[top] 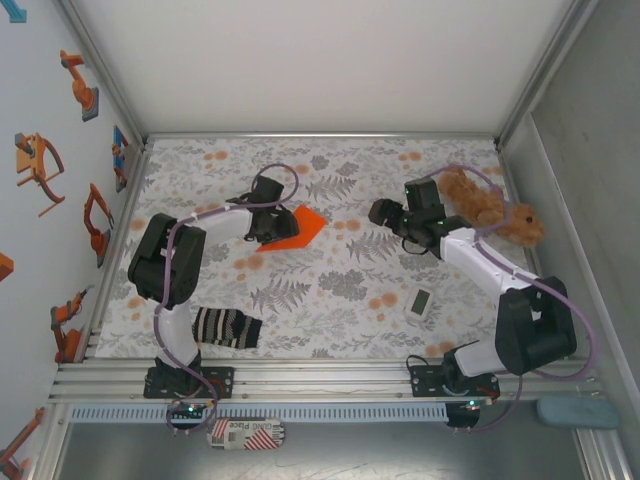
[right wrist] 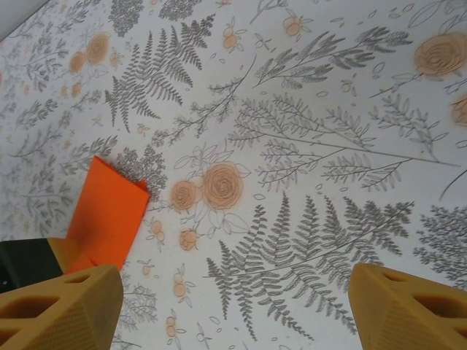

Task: Fold a paper plane with a square sheet of paper (pick it up from the middle)
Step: Move the paper to the center of the table.

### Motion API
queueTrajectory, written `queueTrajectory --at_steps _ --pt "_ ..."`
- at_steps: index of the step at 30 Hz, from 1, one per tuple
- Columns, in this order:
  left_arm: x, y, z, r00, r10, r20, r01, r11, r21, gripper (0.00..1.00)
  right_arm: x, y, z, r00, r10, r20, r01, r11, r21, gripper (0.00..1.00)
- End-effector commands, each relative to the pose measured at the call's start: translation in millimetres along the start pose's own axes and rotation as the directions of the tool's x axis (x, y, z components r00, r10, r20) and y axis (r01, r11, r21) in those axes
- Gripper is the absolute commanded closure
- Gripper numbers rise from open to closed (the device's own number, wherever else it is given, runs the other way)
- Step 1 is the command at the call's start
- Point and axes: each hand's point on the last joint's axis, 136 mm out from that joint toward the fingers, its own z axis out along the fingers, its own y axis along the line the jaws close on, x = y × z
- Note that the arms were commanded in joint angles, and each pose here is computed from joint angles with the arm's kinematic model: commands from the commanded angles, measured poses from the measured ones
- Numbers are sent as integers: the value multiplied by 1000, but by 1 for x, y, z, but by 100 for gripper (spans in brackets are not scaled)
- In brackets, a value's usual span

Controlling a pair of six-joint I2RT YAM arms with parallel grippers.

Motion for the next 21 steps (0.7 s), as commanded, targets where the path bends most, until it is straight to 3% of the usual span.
queueTrajectory --at_steps 1,8,12,21 --pt "19 -7 9 986 -145 -85 148 988 42 49 14 3 10 994 95 -52 -98 993 -64 22" --pt "48 -33 18 930 -340 -143 353 932 84 51 46 10 33 952 251 -178 -279 947 -158 31" --pt "61 -49 22 899 -407 -161 425 900 98 53 66 9 41 933 290 -212 -316 943 -101 41" --pt "72 -41 27 876 -459 -150 473 879 68 62 108 30 73 904 310 -295 -345 936 -72 51"
